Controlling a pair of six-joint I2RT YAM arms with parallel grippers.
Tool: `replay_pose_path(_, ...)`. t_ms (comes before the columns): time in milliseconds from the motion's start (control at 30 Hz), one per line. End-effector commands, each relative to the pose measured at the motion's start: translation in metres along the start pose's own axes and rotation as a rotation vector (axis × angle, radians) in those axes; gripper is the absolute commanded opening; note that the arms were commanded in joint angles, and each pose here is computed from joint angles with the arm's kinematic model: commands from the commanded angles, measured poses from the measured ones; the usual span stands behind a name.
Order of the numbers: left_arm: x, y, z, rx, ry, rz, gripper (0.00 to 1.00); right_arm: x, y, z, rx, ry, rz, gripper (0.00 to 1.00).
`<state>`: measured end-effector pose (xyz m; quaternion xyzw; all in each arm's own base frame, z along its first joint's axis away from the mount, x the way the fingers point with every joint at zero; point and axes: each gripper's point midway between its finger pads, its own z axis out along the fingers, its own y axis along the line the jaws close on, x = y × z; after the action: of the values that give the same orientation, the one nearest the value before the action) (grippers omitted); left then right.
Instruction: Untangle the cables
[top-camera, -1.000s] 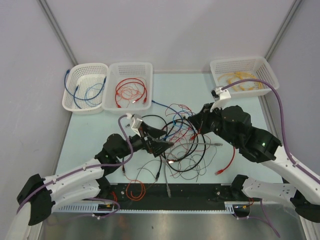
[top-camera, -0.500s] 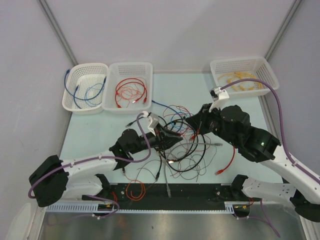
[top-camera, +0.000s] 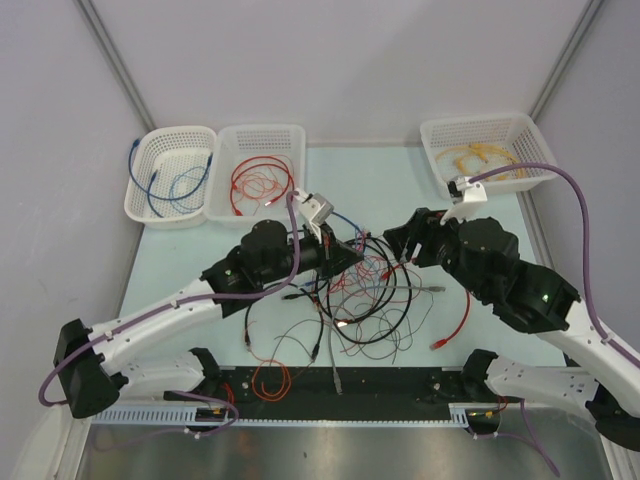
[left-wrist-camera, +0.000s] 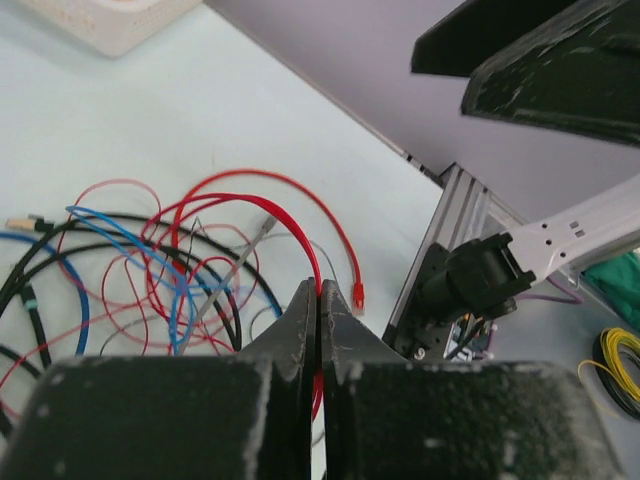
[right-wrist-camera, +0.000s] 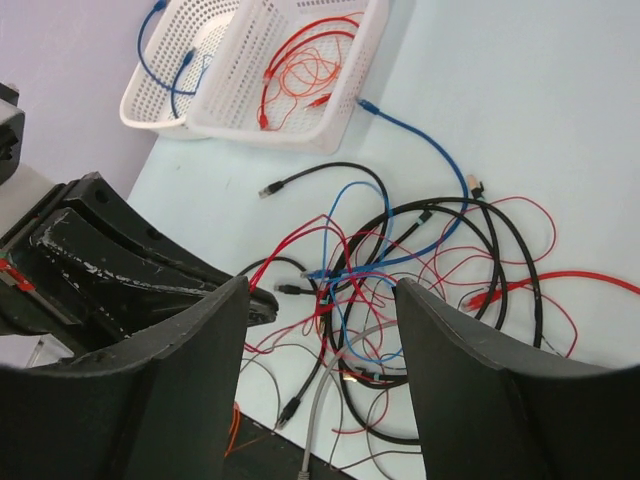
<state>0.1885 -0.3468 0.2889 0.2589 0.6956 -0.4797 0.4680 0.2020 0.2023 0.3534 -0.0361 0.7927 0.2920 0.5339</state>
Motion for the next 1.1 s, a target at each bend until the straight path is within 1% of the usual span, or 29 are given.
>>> replay_pose_path(0,0.01,0.007,-0.014,-0.07,0.126,-0.03,0.0,-0.016,-0.008,-0.007,0.037,-0.06,0.0,0.64)
replay_pose_path(133,-0.017,-0.003,-0.015,-0.057,0.083,-0.045,0.0,-0.016,0.004,-0.009,-0.033,-0.068,0.0,0.61)
replay_pose_path(300,-0.05,-0.009,-0.014,-0.051,0.056,-0.072,0.0,0.003,0.032,-0.009,-0.205,-0.02,-0.01,0.56)
replay_pose_path(367,-0.059,-0.007,-0.013,-0.064,0.037,-0.13,0.0,0.01,0.041,-0.01,-0.256,-0.006,-0.01,0.53)
replay_pose_path(400,-0.069,-0.003,-0.013,-0.072,0.008,-0.158,0.0,0.014,0.044,-0.008,-0.275,-0.009,-0.01,0.52)
replay_pose_path(433,-0.074,-0.005,-0.014,-0.059,-0.008,-0.215,0.0,0.017,0.049,-0.012,-0.307,-0.007,-0.012,0.49)
replay_pose_path(533,-0.096,-0.006,-0.017,-0.04,-0.084,-0.297,0.0,0.024,0.057,-0.011,-0.361,-0.015,-0.028,0.48)
replay_pose_path(600,-0.11,-0.011,-0.018,-0.024,-0.125,-0.306,0.0,0.022,0.067,-0.011,-0.407,-0.031,-0.037,0.48)
replay_pose_path(767,-0.127,-0.021,-0.019,0.012,-0.167,-0.352,0.0,0.032,0.088,0.0,-0.485,-0.023,-0.075,0.48)
replay_pose_path(867,-0.135,-0.027,-0.02,0.033,-0.178,-0.361,0.0,0.03,0.094,0.007,-0.499,-0.047,-0.079,0.48)
replay_pose_path(1067,-0.137,-0.03,-0.021,0.04,-0.179,-0.367,0.0,0.028,0.101,0.02,-0.501,-0.074,-0.091,0.46)
